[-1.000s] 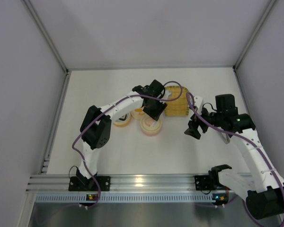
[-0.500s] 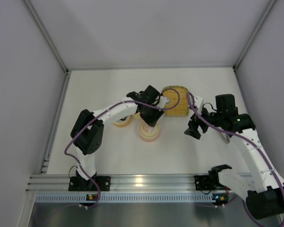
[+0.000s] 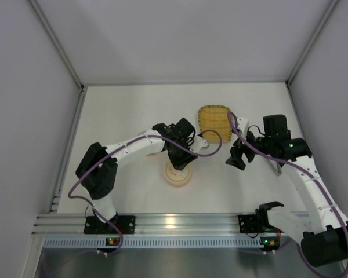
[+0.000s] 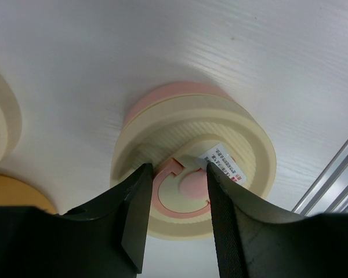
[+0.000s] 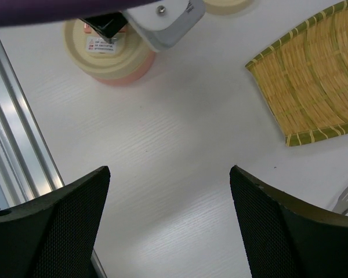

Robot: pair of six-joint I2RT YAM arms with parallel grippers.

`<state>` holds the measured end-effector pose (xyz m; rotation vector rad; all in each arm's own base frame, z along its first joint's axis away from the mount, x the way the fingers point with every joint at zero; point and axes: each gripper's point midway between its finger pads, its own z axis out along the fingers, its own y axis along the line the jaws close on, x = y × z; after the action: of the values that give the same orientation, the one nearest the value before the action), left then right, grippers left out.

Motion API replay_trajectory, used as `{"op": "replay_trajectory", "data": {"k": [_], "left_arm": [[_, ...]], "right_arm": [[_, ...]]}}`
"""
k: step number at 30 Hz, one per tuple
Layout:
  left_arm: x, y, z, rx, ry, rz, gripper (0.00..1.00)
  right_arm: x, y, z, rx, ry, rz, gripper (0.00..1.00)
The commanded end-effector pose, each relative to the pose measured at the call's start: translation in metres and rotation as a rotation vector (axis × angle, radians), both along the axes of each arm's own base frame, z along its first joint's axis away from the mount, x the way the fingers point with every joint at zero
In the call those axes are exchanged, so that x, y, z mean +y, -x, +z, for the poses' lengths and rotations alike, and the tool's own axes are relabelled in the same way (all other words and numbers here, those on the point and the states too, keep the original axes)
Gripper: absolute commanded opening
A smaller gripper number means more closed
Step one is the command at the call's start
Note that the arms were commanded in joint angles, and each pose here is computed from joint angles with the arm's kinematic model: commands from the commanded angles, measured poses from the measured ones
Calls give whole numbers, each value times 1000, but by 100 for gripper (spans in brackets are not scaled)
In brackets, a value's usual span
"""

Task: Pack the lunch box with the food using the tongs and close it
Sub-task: Move the packing box to the center of the board.

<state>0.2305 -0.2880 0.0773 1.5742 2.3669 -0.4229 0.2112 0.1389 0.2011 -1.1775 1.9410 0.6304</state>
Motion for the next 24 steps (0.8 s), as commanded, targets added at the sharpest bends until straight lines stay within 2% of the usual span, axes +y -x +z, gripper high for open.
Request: {"op": "replay_trajectory", "data": {"k": [1,7,12,17,21,24], "left_arm": [[50,82,-38,268,-240,-122,47],[44,100,-36,309,-212,-141,46],[36,85,-19,226,-170,-116,47],[22,57,27,182,-74,-100,50],[6,6,97,93,101,-25,54],[16,-29,118,78,160,61,54]], "right_arm": [[1,-9,21,-53,-32,-1,84],[2,-11,24,-60,-39,-6,84],[5,-12,30,-70,-69,-10,84],[8,-10,29,-63,-80,6,83],[9,-12,31,-74,-88,0,83],[10,-20,30,-70,-101,-16,83]]}}
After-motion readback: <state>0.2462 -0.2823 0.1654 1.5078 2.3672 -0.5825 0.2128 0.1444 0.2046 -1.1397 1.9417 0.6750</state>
